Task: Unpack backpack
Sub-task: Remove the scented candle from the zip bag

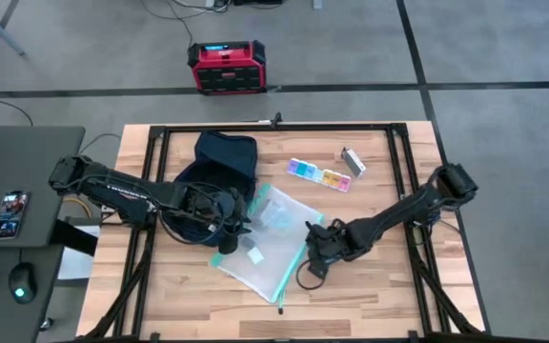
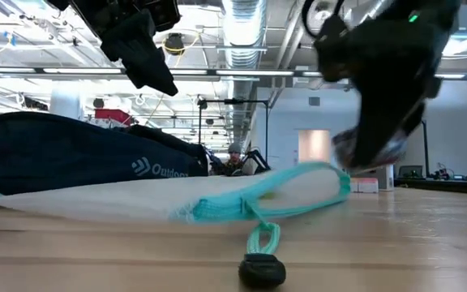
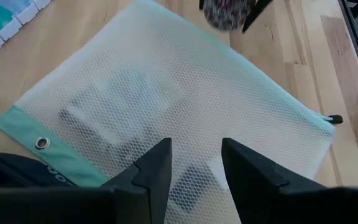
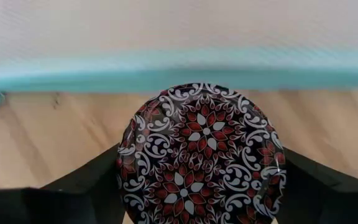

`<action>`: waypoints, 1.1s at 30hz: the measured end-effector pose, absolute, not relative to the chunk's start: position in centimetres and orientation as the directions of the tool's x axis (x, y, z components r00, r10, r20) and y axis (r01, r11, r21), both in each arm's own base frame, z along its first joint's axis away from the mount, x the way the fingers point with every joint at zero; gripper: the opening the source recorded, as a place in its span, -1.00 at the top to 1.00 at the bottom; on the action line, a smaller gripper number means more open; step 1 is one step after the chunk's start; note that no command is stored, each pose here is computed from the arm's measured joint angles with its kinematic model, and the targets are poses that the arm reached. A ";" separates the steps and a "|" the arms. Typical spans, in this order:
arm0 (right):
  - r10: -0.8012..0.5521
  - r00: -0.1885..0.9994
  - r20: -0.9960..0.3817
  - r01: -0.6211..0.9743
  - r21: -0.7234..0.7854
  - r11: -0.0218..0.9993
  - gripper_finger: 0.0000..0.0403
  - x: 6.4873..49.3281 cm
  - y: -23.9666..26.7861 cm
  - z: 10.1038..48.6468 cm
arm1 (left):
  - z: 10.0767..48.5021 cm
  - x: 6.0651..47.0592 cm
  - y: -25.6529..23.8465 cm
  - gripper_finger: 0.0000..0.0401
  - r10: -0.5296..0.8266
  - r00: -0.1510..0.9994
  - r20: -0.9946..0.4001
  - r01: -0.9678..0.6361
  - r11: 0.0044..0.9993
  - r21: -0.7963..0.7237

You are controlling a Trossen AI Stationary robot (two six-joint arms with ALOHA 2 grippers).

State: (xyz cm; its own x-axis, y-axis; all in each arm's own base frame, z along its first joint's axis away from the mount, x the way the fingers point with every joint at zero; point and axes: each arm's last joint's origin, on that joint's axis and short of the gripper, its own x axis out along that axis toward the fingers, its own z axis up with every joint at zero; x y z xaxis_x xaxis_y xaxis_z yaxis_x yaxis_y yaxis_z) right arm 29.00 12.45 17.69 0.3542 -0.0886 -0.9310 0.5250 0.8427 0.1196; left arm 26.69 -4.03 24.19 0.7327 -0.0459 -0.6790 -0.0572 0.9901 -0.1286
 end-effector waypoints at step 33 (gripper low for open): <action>-0.092 0.433 -0.897 0.634 0.230 0.739 -0.83 24.1 9.4 19.4 | 23.7 26.1 -4.8 0.38 -0.063 0.687 -0.724 -0.177 0.952 -0.251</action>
State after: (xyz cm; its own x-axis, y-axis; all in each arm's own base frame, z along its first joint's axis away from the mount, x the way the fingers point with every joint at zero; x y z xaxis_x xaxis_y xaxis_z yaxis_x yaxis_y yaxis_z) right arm 24.06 9.37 19.37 0.4325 -0.0923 -0.8969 0.6339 0.7385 0.2297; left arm 26.11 -4.84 23.74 0.6866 -0.0634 -0.7242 -0.1771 0.9516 -0.2512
